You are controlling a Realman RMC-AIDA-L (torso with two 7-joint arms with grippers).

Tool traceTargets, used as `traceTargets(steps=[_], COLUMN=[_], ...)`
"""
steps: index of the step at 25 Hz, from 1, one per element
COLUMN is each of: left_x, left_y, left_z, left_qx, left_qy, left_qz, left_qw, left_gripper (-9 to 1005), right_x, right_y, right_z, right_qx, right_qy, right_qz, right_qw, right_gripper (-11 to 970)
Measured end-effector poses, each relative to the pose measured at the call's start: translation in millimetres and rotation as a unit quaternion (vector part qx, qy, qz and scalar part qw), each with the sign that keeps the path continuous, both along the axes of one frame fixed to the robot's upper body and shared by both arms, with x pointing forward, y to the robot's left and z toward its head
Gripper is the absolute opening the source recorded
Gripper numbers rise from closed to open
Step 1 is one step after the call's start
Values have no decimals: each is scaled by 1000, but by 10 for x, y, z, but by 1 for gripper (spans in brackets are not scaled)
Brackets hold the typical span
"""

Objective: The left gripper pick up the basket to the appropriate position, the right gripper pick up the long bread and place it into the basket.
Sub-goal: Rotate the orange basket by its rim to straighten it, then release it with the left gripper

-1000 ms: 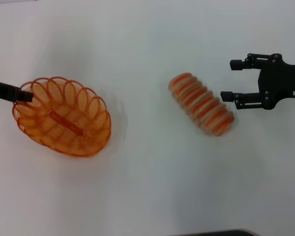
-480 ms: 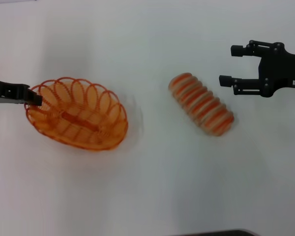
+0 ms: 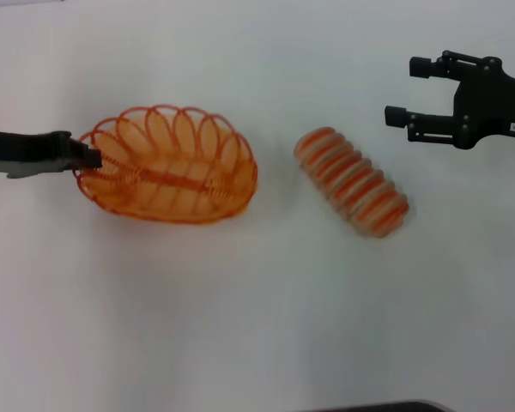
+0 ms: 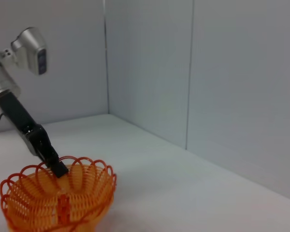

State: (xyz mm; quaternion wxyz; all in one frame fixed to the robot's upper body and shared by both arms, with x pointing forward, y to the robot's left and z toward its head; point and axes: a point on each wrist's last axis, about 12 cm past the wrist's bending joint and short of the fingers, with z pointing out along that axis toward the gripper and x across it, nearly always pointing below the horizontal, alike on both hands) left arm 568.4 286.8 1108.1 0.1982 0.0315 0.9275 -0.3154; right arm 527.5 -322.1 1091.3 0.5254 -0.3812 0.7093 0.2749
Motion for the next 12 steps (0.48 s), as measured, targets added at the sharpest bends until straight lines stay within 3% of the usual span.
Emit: traceTargets(steps=[4, 12], left_x=[-31, 1], left_y=[11, -161], left_z=[-59, -193], left_qx=[-35, -29], left_qy=[-13, -24], left_qz=[27, 30], left_qw=[999, 999], left_gripper=[90, 89], right_x=[2, 31], right_y=[-14, -10], right_z=[-6, -62], right_qx=[11, 13], right_qy=[-4, -6], right_qz=[-14, -33], right_qw=[1000, 999], right_gripper=[835, 836])
